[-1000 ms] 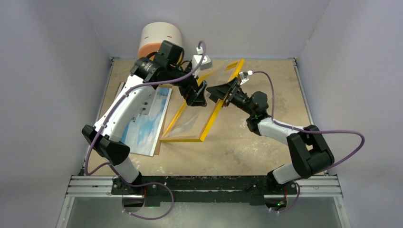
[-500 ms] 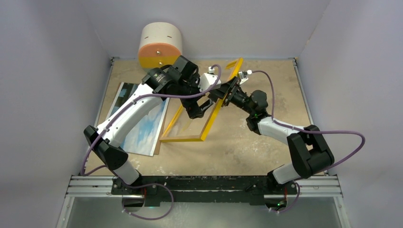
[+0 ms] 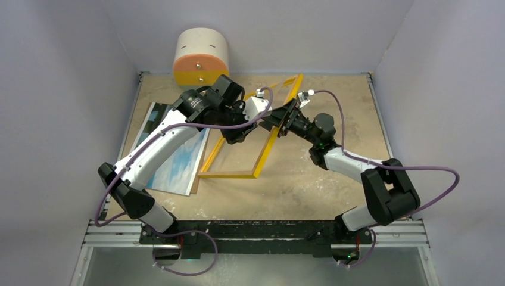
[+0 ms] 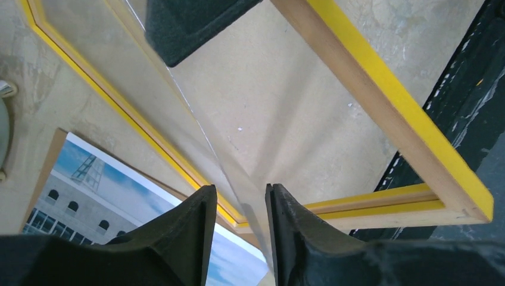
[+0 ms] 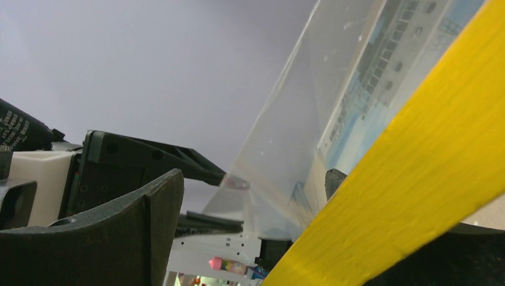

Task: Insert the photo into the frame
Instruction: Pick up the photo frame item from the photo frame.

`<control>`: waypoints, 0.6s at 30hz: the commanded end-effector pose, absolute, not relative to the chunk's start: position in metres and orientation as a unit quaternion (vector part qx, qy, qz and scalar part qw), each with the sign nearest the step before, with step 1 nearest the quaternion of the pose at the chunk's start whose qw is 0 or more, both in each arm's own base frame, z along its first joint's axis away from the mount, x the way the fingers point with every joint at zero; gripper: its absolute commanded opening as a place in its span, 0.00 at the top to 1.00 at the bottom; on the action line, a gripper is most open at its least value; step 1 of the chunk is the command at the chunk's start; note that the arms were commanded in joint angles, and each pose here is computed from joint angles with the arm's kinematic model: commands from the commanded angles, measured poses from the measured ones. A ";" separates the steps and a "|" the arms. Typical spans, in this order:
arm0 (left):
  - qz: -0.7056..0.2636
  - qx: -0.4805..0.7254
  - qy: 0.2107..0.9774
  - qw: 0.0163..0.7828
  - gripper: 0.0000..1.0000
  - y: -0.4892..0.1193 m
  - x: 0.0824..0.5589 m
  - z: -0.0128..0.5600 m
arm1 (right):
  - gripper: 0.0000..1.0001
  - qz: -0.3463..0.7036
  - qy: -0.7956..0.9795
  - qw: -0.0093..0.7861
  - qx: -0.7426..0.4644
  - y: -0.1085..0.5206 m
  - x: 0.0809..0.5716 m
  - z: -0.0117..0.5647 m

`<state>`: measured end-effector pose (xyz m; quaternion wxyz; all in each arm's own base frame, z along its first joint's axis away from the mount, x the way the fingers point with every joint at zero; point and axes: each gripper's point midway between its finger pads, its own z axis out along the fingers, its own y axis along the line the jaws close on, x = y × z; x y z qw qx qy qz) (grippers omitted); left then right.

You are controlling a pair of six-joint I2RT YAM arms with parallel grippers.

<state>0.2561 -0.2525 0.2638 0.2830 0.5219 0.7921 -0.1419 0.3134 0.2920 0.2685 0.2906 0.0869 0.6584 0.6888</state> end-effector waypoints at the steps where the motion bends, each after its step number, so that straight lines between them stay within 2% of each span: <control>1: -0.106 0.511 0.807 0.275 0.66 -0.236 0.258 0.259 | 0.11 0.698 0.642 0.314 0.047 0.281 0.296 0.285; 3: -0.094 0.505 0.812 0.276 0.79 -0.233 0.262 0.256 | 0.11 0.695 0.645 0.315 0.047 0.275 0.291 0.281; 8: -0.082 0.493 0.816 0.292 1.00 -0.234 0.271 0.263 | 0.12 0.671 0.673 0.308 0.055 0.257 0.274 0.250; 14: -0.049 0.468 0.809 0.353 1.00 -0.235 0.296 0.299 | 0.19 0.579 0.752 0.308 0.062 0.229 0.265 0.189; 18: -0.022 0.451 0.803 0.389 1.00 -0.231 0.311 0.315 | 0.36 0.508 0.806 0.295 0.071 0.210 0.261 0.146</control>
